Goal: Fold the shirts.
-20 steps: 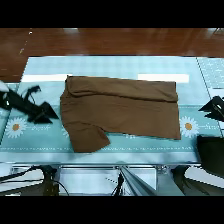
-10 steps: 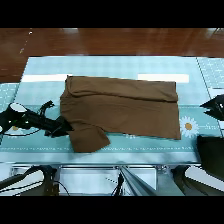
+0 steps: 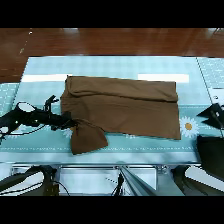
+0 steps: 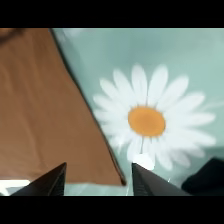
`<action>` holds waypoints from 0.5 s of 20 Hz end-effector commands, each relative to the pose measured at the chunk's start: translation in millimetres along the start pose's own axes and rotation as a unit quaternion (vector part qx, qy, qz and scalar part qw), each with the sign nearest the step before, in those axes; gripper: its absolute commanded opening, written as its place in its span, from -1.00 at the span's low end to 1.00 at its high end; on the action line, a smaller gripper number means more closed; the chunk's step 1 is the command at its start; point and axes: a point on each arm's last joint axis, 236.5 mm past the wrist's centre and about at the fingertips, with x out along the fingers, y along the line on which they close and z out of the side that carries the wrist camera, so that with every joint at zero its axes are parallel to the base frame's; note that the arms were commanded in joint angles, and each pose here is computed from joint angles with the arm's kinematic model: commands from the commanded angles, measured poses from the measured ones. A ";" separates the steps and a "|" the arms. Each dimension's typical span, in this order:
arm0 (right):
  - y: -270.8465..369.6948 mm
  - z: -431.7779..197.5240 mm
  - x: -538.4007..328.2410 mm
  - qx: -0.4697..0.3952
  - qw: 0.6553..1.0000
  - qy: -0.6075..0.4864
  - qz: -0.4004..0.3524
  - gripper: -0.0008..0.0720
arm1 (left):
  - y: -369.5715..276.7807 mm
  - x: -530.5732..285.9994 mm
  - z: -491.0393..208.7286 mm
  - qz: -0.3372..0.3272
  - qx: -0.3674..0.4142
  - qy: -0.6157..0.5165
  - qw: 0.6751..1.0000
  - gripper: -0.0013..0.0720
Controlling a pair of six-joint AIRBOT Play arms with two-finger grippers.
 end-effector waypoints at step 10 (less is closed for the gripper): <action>-12.1 -54.6 70.3 -0.047 0.995 0.036 -0.074 0.37 | 2.9 0.4 3.9 0.007 0.019 -0.008 1.000 -0.91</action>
